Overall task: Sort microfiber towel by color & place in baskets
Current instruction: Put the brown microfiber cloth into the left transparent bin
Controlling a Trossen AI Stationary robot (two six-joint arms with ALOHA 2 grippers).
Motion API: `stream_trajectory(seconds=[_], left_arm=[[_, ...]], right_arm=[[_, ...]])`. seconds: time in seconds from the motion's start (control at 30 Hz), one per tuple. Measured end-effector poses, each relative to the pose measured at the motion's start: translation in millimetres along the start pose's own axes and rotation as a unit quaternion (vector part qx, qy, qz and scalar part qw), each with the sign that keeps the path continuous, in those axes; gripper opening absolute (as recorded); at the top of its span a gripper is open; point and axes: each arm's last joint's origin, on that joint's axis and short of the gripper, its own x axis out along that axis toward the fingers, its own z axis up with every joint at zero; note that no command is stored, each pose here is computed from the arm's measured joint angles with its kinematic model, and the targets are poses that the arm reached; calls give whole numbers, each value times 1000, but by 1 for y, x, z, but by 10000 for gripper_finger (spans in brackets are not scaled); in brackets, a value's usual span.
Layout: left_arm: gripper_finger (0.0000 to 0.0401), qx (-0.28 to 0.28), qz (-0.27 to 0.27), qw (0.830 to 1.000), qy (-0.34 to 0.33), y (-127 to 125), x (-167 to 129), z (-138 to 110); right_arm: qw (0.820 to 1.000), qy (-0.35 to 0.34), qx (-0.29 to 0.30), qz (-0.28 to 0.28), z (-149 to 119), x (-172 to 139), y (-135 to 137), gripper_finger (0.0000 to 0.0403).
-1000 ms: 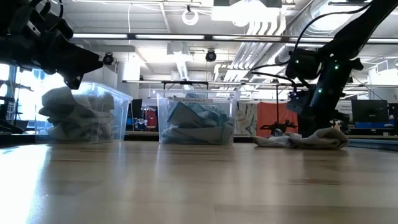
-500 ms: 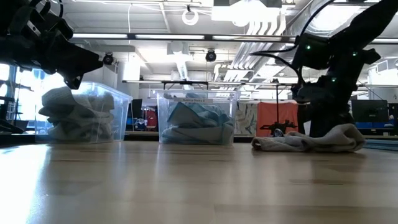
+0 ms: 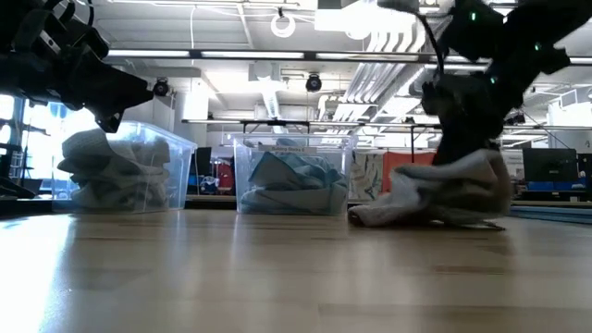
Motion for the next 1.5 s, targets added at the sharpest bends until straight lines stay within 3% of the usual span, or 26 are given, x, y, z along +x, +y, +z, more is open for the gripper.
stream_trajectory(seconds=[0.2,0.43,0.7,0.93,1.1,1.5], left_arm=[[85,0,0,1000,0,0,0,0],[85,0,1,1000,0,0,0,0],[85,0,2,1000,-1,0,0,0],[85,0,2,1000,-1,0,0,0],[85,0,2,1000,0,0,0,0],[85,0,1,1000,0,0,0,0]], right_arm=[[996,-66,-49,34,26,-22,37,0],[979,-158,-106,71,70,-60,74,0],[953,-236,-180,61,133,-87,115,0],[935,-272,-221,55,195,-87,138,0],[932,-272,-230,64,226,-81,146,0],[937,-241,-247,55,240,-55,145,0]])
